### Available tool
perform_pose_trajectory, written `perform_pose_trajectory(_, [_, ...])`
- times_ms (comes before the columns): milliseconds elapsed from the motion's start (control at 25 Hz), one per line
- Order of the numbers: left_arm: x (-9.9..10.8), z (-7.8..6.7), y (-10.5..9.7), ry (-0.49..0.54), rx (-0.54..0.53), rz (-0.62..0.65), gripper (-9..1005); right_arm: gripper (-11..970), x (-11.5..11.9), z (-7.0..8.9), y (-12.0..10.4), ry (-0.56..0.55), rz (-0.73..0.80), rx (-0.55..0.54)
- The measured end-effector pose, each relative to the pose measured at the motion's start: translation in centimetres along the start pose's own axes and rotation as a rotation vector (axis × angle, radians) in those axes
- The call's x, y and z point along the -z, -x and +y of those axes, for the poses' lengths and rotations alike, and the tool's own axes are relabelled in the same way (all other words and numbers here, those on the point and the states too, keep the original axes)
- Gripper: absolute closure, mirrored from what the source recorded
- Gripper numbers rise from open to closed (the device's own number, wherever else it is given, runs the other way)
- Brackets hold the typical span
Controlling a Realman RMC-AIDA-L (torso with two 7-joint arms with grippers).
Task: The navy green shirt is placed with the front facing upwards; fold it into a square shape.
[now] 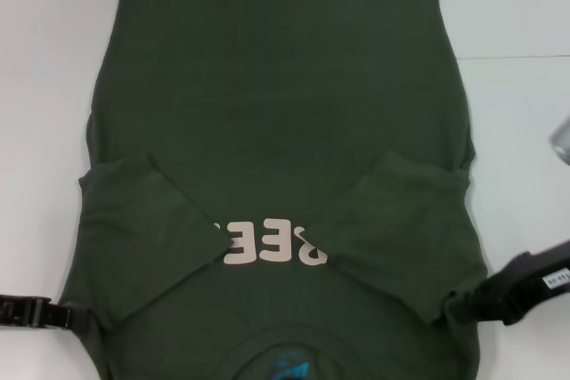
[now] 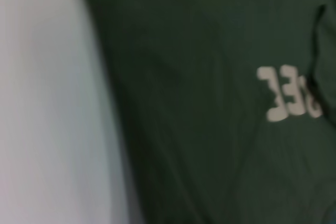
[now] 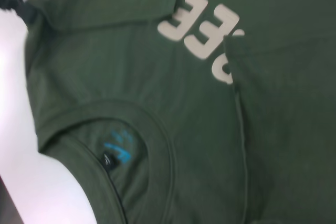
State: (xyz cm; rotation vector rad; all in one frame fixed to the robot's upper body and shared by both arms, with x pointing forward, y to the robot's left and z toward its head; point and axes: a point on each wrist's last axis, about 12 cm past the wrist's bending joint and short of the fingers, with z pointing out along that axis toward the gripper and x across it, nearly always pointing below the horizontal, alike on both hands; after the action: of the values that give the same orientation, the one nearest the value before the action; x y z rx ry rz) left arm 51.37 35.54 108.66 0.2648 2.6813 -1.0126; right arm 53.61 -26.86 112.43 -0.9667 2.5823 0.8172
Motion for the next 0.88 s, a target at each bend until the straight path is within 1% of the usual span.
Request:
perform_pose_trajectory(120, [0.3,0.4,-0.5,-0.032,-0.037,-0.075,967,918,0.1,-1.1,-2.0,0.043,-0.088,-0.022])
perform_pose_trajectory(200, [0.6,0.7,-0.9,-0.054,-0.083,-0.137,967,918,0.2,-1.6,-3.4,0.066,-0.161,-0.022])
perform_pose_trajectory(360, [0.3,1.0,-1.8,-0.091,-0.182,-0.216,968,918,0.2,-2.5,-6.8,0.103,-0.326,-0.029])
perform_pose_trajectory(480, [-0.2,1.0,-2.3,-0.114,-0.241,-0.263,968,918,-0.2,-2.6,-9.3,0.108,-0.426,-0.008])
perform_pose_trajectory(600, [-0.7,0.9,-2.6,-0.126,-0.276,-0.290,968,918,-0.4,-2.3,-11.4,0.104,-0.539,0.033])
perform_pose_trajectory(720, [-1.3,0.9,-2.9,-0.133,-0.300,-0.295,967,918,-0.4,-2.0,-13.0,0.087,-0.628,0.062])
perform_pose_trajectory(880, [-1.9,0.9,-3.4,-0.138,-0.372,-0.297,967,918,-0.7,-1.8,-14.5,0.067,-0.669,0.044])
